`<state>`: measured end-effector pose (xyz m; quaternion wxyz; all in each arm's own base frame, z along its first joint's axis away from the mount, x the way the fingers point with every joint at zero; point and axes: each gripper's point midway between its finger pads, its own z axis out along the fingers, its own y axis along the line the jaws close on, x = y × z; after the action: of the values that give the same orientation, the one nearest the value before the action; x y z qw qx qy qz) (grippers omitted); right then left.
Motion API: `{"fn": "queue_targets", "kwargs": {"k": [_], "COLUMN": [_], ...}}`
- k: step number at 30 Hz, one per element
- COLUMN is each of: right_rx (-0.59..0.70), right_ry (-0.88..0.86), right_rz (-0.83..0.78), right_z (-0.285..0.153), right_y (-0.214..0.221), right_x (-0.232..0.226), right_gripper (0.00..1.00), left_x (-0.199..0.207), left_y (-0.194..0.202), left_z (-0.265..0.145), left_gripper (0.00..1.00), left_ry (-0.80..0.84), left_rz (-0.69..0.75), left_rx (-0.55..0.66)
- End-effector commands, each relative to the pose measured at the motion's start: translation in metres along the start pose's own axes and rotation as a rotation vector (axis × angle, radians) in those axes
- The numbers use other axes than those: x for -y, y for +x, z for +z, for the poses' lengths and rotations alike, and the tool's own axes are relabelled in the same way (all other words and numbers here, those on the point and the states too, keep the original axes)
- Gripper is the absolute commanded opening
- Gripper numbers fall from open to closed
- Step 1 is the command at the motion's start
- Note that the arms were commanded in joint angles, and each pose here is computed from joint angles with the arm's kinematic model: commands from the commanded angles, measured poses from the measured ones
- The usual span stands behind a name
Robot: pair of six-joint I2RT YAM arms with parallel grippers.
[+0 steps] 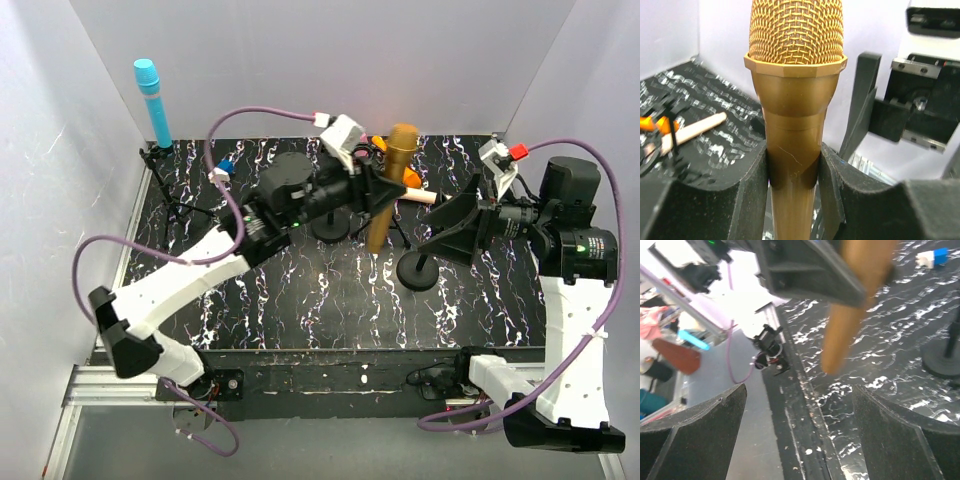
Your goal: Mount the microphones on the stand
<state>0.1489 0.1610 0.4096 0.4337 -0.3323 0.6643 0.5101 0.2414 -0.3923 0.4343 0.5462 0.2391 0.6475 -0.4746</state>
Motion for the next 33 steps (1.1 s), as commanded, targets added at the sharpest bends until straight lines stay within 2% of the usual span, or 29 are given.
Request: {"fn": "queue_targets", "kwargs": {"k": [1, 5, 14, 20, 33], "right_rx": [0.012, 0.036, 0.086, 0.095, 0.098], "right_ry": [-0.151, -0.077, 0.172, 0.24, 0.224], "right_rz": [0.034, 0.028, -0.052, -0.129, -0.081], "right_z": [0.005, 0.008, 0.004, 0.0, 0.01], "right_y": [-0.017, -0.023, -0.02, -0.025, -0.031], "right_x": [-0.028, -0.015, 0.023, 0.031, 0.057], "right_gripper": [0.92, 0.92, 0.92, 0.93, 0.89], "left_x": [0.036, 0.059, 0.057, 0.057, 0.076], "left_y": [-0.032, -0.036, -0.057, -0.062, -0.064], "left_z": [0.037, 0.057, 0.049, 0.044, 0.054], "left_gripper": [0.0, 0.0, 0.0, 0.0, 0.0], "left_ry": [0.082, 0.098, 0.01, 0.001, 0.075], "left_rz": [0.065, 0.068, 0.002, -0.045, -0.145], "left_rx": [0.154, 0.212, 0.336, 0.366, 0.402]}}
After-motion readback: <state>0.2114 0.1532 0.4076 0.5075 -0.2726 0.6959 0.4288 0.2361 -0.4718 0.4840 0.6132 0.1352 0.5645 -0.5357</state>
